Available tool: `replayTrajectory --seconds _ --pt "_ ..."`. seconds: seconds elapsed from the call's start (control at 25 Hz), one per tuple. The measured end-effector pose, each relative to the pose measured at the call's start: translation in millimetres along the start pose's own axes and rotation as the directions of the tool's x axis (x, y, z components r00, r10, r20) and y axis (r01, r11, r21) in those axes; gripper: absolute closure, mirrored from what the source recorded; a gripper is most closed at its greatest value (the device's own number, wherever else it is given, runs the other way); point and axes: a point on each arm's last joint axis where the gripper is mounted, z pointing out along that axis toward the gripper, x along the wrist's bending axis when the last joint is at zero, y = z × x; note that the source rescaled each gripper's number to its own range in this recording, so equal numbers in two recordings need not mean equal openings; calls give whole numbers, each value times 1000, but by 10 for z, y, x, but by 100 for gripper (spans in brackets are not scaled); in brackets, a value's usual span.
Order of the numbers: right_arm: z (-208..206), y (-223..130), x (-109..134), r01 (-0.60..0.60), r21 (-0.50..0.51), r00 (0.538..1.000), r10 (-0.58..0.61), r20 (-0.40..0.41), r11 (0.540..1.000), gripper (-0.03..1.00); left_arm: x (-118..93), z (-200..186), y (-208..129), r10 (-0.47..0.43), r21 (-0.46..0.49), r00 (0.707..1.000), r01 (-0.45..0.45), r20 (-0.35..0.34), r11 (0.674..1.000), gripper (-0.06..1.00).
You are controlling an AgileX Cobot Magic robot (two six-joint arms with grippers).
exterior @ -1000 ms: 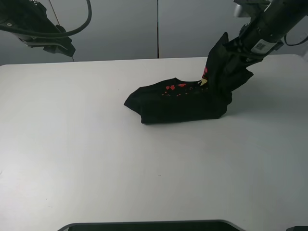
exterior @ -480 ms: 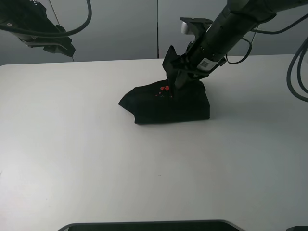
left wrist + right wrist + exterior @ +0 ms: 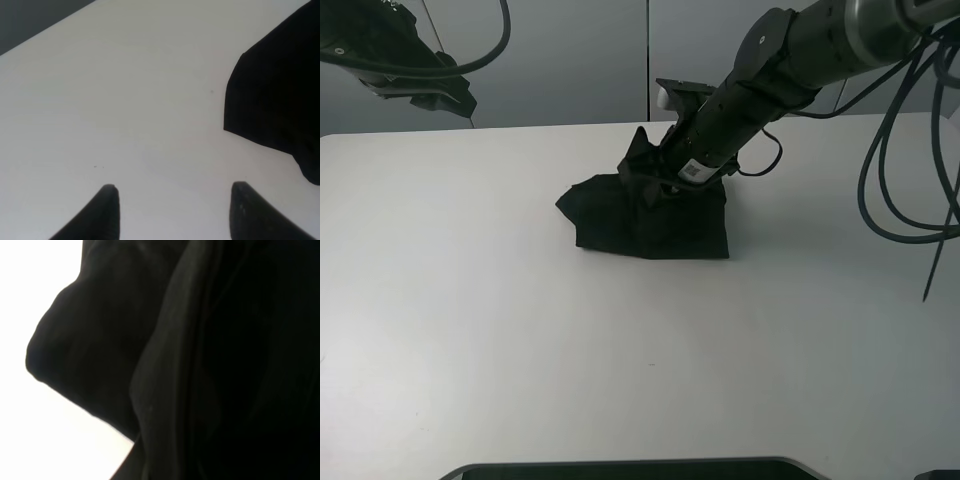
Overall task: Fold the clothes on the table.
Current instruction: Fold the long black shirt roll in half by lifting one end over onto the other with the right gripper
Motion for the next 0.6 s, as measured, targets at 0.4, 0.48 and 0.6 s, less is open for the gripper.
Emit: replayTrajectory --seconds 0.4,0.48,0.6 --pt "300 -38 -99 -18 -2 1000 18 -7 1000 65 -3 0 10 -10 -11 1000 10 4 1000 31" --pt "300 -33 -62 -9 0 999 9 -48 1000 35 -4 0 10 -12 -11 1000 12 5 1000 31" --pt "255 36 22 38 3 993 -37 -111 999 9 -5 0 12 -14 -13 1000 14 6 1000 31"
